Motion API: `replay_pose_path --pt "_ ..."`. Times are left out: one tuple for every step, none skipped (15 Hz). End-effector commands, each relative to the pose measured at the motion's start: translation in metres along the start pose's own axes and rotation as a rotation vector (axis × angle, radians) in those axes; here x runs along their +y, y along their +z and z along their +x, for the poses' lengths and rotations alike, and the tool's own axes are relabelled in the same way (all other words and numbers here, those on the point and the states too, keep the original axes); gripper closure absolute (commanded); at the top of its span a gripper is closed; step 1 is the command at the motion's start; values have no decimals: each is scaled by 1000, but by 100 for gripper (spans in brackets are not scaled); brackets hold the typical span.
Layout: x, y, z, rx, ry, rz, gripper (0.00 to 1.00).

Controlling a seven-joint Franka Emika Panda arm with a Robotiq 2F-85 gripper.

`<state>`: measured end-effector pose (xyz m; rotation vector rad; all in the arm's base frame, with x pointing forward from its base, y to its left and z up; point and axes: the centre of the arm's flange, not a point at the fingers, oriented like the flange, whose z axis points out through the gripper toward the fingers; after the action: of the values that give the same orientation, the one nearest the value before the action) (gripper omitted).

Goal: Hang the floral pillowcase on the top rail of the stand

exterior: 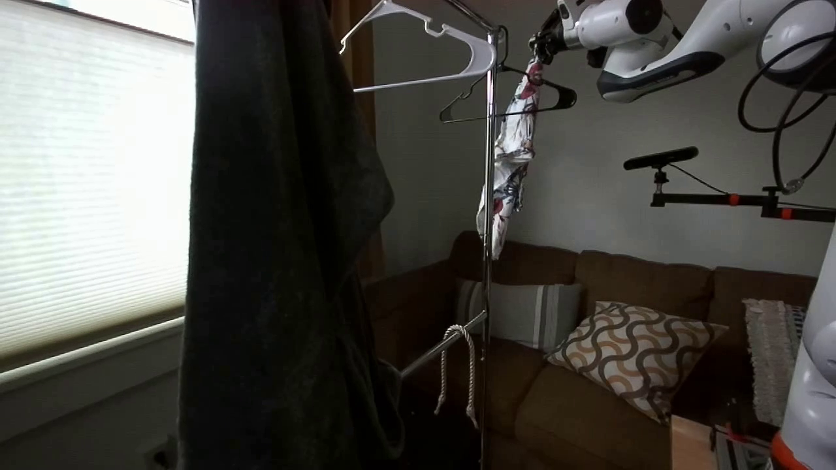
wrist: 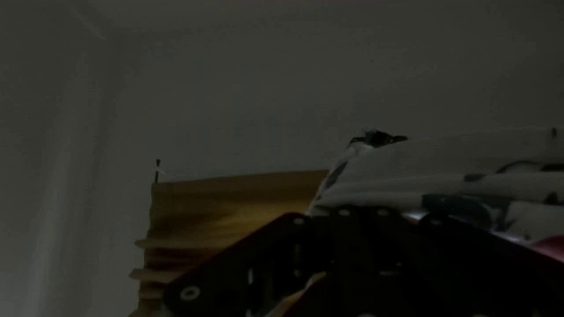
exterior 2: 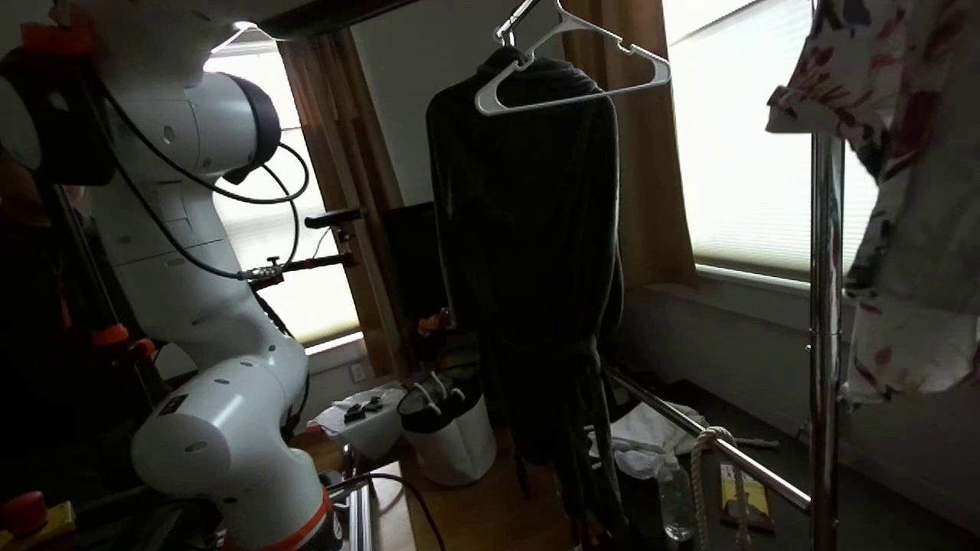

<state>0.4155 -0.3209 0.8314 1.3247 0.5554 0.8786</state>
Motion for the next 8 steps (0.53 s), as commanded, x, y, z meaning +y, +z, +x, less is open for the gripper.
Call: replay_pose_path --pt "7 -1 -4 -11 2 -14 98" --pt "7 0 -4 -12 4 -14 98" --pt "5 1 -2 -8 6 -10 98" --pt "2 2 2 -3 7 -5 99" --pt "6 8 3 19 6 -22 99" --pt "16 14 -1 11 16 -47 99" --pt "30 24 -8 -10 20 -70 99" --pt "43 33 -13 -20 21 -88 99"
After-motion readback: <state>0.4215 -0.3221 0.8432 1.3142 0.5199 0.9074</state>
